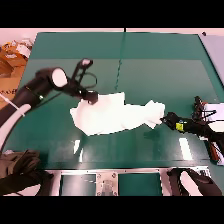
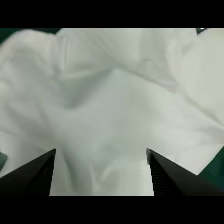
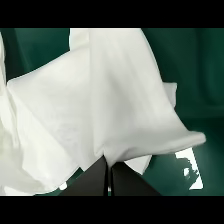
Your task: Fold the shirts.
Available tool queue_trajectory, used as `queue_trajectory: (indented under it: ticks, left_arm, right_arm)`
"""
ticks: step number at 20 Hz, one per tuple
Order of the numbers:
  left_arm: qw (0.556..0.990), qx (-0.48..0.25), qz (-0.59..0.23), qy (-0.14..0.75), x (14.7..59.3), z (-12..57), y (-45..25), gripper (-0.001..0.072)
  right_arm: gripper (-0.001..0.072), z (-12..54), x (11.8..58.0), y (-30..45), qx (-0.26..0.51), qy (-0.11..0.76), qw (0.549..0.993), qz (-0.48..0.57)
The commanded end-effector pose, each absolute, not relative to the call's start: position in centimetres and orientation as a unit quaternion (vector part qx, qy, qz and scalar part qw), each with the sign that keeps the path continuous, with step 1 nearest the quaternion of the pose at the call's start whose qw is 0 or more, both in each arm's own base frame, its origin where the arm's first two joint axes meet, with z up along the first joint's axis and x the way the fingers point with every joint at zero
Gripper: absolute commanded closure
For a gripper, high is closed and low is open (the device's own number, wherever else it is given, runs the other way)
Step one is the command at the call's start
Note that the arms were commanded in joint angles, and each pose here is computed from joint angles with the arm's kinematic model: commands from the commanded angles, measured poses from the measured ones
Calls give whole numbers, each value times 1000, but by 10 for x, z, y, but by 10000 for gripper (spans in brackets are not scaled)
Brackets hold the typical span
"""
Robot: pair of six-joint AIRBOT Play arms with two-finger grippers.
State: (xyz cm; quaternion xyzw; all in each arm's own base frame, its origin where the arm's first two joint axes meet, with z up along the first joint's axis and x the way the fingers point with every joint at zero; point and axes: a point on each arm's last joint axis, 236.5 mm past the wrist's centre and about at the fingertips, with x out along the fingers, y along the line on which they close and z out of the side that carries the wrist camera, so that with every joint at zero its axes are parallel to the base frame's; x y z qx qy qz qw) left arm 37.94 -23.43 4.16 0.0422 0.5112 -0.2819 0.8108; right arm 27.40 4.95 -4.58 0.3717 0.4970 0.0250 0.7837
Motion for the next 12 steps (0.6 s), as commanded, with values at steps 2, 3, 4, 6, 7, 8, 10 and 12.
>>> queue_trajectory:
  ticks: [2, 3, 4, 6, 7, 8, 10, 12]
  left_arm:
    - [851, 83, -302, 421, 416, 124, -250, 57]
    - [847, 86, -310, 423, 416, 124, -259, 56]
    - [834, 95, -321, 438, 411, 111, -272, 57]
    - [785, 138, -357, 488, 382, 64, -303, 56]
    - [754, 172, -381, 508, 364, 42, -316, 57]
    - [715, 221, -418, 515, 343, 22, -329, 57]
    - [651, 319, -478, 495, 316, -3, -343, 58]
    - [610, 381, -514, 468, 305, -11, -345, 58]
  right_arm:
    - [697, -53, 273, 47, 369, 499, 784, 19]
    - [697, -53, 274, 46, 369, 498, 785, 18]
    - [697, -53, 274, 46, 369, 496, 786, 17]
    - [697, -53, 274, 46, 369, 496, 786, 16]
    - [697, -53, 274, 46, 369, 496, 786, 16]
    - [697, -53, 274, 46, 369, 496, 786, 16]
    - [697, -53, 274, 46, 368, 496, 786, 16]
    - [697, -53, 274, 46, 362, 496, 789, 20]
